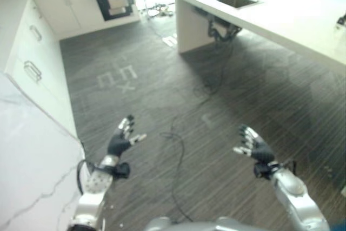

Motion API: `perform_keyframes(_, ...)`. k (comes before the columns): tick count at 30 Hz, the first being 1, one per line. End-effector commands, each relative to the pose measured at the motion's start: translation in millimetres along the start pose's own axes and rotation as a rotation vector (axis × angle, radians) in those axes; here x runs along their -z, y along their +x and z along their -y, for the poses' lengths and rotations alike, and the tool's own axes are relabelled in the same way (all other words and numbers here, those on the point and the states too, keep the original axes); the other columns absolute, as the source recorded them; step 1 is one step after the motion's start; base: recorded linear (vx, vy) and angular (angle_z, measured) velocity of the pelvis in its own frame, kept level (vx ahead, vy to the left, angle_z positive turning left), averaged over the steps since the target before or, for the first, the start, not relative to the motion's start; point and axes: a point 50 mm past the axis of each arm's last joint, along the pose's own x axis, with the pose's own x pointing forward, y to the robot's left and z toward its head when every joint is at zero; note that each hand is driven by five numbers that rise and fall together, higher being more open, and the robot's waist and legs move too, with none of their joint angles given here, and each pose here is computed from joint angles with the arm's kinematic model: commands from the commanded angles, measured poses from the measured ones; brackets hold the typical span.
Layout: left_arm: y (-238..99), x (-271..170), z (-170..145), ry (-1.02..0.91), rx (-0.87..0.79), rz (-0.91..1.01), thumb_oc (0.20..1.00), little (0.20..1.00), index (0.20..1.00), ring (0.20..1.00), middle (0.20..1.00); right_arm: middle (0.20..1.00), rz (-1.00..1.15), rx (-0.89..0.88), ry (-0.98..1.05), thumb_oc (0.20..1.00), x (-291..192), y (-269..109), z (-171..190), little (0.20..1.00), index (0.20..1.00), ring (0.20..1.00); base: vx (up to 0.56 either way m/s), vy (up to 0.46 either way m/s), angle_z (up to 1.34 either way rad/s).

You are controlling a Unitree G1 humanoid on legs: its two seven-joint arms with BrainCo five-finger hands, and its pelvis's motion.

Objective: Place the dishes in the dishwasher.

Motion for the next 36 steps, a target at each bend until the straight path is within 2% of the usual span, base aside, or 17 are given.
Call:
perform_keyframes(1, 7, -18, -4, -0.046, 0.002, 0.098, 1.0, 1.0, 1.0, 1.0, 1.0, 1.0, 0.18, -0.029, -0.046, 1.0, -37, 10, -3, 1.0, 1.0, 1.0, 0.0, 0.0, 0.0)
perform_keyframes(14, 1, -18, -9, -0.091, -0.051, 0.107, 1.0, 1.0, 1.0, 1.0, 1.0, 1.0, 0.208, -0.056, -0.036, 1.0, -42, 8, -7, 1.0, 1.0, 1.0, 0.04, -0.066, 0.01)
perform_keyframes(23, 0, -18, -9, -0.108, -0.043, 0.119, 1.0, 1.0, 1.0, 1.0, 1.0, 1.0, 0.252, -0.025, -0.104, 1.0, -55, 13, 8, 1.0, 1.0, 1.0, 0.09, -0.121, -0.02)
perform_keyframes(30, -12, -4, -12, -0.145, -0.078, 0.087, 1.0, 1.0, 1.0, 1.0, 1.0, 1.0, 0.23, -0.056, -0.127, 1.0, -48, 3, 14, 1.0, 1.0, 1.0, 0.35, 0.277, -0.05)
perform_keyframes(36, -7, -9, -17, -0.12, -0.086, 0.101, 1.0, 1.0, 1.0, 1.0, 1.0, 1.0, 0.241, -0.058, -0.089, 1.0, -50, 1, 11, 1.0, 1.0, 1.0, 0.37, 0.3, -0.43)
